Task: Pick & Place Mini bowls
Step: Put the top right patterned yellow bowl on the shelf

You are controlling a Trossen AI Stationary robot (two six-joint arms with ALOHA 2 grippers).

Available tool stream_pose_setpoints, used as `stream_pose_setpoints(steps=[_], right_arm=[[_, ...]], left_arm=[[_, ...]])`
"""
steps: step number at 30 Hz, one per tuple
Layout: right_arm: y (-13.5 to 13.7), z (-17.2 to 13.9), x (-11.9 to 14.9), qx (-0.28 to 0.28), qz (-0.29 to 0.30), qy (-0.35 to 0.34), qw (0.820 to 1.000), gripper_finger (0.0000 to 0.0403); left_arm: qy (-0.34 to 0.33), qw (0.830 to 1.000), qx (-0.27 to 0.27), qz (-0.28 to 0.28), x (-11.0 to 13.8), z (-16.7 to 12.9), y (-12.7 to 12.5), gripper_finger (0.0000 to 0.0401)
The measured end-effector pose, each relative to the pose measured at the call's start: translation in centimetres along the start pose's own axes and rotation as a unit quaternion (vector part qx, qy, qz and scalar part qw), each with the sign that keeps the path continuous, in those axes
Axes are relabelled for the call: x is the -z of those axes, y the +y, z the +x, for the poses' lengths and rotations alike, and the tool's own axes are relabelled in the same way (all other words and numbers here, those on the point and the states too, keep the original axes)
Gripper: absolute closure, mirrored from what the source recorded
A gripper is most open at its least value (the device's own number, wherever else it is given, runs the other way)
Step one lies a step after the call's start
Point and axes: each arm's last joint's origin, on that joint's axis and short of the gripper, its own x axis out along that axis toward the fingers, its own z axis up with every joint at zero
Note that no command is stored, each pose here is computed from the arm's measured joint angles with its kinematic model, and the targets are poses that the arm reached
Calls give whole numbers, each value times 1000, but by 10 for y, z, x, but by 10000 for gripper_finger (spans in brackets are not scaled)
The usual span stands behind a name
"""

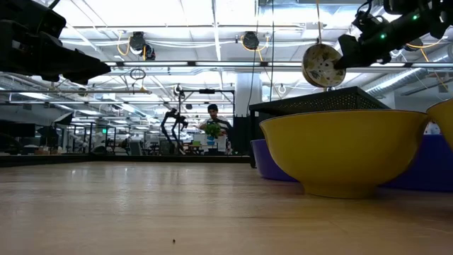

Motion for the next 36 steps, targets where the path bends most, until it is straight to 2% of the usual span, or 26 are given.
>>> stream_pose_setpoints(steps=[25, 30, 36], right_arm=[[-25, 4, 3, 88, -1, 14, 996, 399], [-30, 4, 6, 128, -5, 31, 991, 399], [-33, 4, 6, 138, -5, 33, 990, 399]], left_arm=[[0, 1000, 0, 0, 0, 0, 0, 203], [0, 1000, 0, 0, 0, 0, 0, 203], [0, 1000, 0, 0, 0, 0, 0, 203]])
